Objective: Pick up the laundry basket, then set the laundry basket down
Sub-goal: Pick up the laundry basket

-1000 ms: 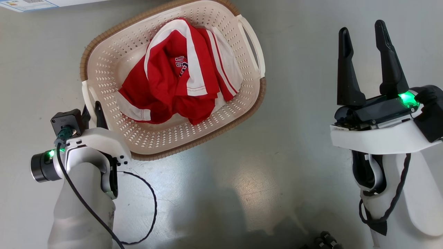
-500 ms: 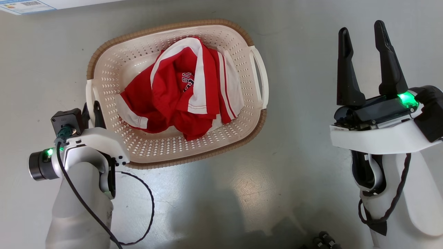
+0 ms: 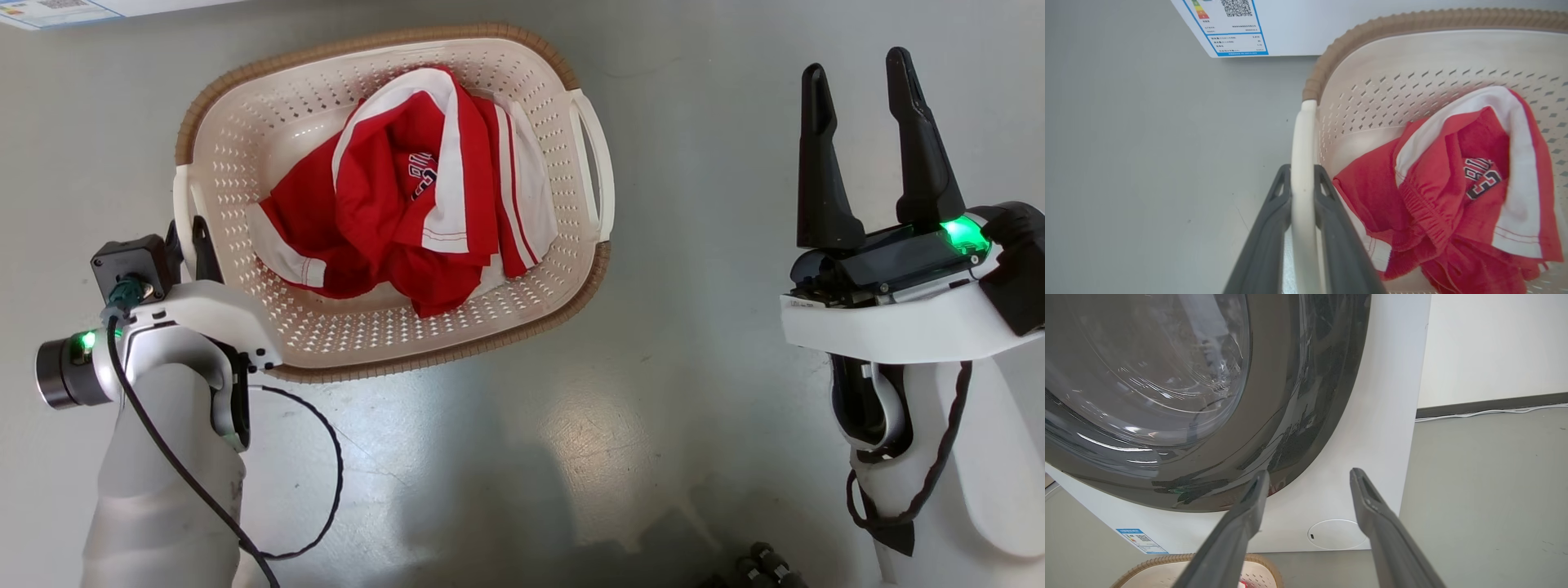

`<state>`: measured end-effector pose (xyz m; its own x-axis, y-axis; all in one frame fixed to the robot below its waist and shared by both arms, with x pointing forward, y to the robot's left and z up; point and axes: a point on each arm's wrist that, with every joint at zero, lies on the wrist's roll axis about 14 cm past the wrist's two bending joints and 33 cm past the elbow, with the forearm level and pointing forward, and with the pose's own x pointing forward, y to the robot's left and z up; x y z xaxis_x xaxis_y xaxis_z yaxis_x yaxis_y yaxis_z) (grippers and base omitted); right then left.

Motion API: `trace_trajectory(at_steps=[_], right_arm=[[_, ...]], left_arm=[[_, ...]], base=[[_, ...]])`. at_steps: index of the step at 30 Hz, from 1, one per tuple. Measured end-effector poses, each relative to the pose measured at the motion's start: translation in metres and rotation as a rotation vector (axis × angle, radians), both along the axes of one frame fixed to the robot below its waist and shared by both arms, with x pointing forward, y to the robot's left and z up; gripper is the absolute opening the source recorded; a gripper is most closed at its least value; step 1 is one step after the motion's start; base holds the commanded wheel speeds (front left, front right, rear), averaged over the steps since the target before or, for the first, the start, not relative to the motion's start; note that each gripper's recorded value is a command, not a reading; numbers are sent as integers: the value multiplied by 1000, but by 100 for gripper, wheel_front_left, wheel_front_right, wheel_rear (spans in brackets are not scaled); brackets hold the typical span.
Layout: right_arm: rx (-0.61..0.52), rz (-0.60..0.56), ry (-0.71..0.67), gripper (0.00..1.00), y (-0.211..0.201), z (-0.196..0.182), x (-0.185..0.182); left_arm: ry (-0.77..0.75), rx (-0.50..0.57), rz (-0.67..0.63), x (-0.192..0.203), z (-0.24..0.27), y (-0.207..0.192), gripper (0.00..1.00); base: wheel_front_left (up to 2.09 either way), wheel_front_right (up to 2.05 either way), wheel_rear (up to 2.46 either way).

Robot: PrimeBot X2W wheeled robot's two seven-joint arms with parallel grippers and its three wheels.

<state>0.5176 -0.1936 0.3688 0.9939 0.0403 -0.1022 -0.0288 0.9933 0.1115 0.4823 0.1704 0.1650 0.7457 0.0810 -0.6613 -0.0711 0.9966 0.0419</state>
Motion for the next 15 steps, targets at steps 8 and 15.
trace_trajectory(at_steps=[8,15], right_arm=[[1,1,3,100,0,-1,0],[1,1,4,100,0,-2,0]], left_arm=[[7,10,-20,0,-2,-1,0],[11,10,-22,-1,-3,-1,0]], base=[[0,0,0],[0,0,0]])
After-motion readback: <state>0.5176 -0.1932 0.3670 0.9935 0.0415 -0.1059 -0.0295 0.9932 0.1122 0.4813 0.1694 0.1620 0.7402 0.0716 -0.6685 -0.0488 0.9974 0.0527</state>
